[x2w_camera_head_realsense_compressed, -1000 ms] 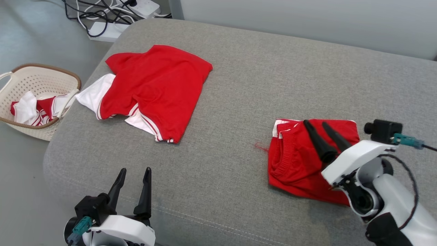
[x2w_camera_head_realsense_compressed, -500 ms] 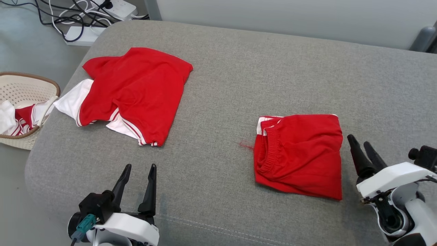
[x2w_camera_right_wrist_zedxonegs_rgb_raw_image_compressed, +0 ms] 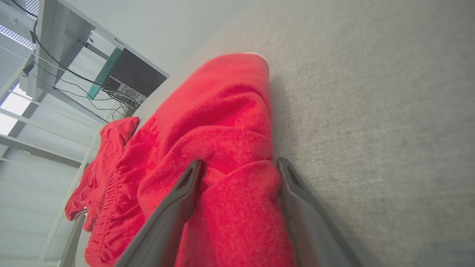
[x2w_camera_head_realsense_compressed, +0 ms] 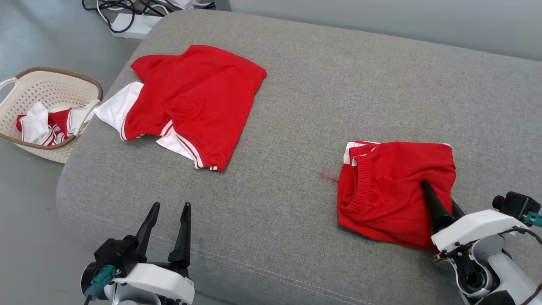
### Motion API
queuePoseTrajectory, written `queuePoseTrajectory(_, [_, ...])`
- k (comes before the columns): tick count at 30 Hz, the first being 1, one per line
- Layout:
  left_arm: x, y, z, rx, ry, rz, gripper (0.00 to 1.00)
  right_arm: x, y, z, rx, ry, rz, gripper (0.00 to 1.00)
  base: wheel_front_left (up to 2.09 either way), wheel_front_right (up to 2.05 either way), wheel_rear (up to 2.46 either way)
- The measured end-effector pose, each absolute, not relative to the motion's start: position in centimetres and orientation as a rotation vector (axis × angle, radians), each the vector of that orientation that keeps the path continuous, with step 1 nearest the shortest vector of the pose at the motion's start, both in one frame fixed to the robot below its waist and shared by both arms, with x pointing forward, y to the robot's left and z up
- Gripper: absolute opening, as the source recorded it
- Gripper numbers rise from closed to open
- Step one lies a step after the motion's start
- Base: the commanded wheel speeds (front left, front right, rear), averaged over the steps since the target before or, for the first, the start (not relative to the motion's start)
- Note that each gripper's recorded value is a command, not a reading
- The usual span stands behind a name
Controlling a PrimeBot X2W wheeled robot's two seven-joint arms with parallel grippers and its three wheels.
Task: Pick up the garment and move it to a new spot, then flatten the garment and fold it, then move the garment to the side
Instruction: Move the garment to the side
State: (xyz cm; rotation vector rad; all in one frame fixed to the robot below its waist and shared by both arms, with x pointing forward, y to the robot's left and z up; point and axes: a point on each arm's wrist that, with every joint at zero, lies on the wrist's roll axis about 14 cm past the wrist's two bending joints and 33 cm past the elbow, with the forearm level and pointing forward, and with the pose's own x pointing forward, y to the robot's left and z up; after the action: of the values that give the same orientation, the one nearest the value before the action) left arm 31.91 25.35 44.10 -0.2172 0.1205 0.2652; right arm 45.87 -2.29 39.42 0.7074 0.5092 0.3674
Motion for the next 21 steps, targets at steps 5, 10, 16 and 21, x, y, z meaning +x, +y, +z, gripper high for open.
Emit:
queuePoseTrajectory(5, [31.9, 25.5, 44.2, -0.216, 0.117, 0.271, 1.00, 46.4, -1.3, 40.1, 0.727, 0.492, 0.390, 0.00, 0.00, 0.00, 0.00])
queuePoseTrajectory(10, [32.3, 25.0, 44.7, -0.220, 0.099, 0.248, 1.00, 46.2, -2.3, 40.9, 0.725, 0.450, 0.370, 0.00, 0.00, 0.00, 0.00])
queuePoseTrajectory(16, [33.7, 23.1, 45.2, -0.219, 0.085, 0.179, 1.00, 45.8, -5.9, 41.4, 0.698, 0.400, 0.293, 0.00, 0.00, 0.00, 0.00])
queuePoseTrajectory(21, [35.3, 20.7, 45.5, -0.224, 0.078, 0.096, 1.00, 45.1, -9.4, 42.1, 0.701, 0.346, 0.210, 0.00, 0.00, 0.00, 0.00])
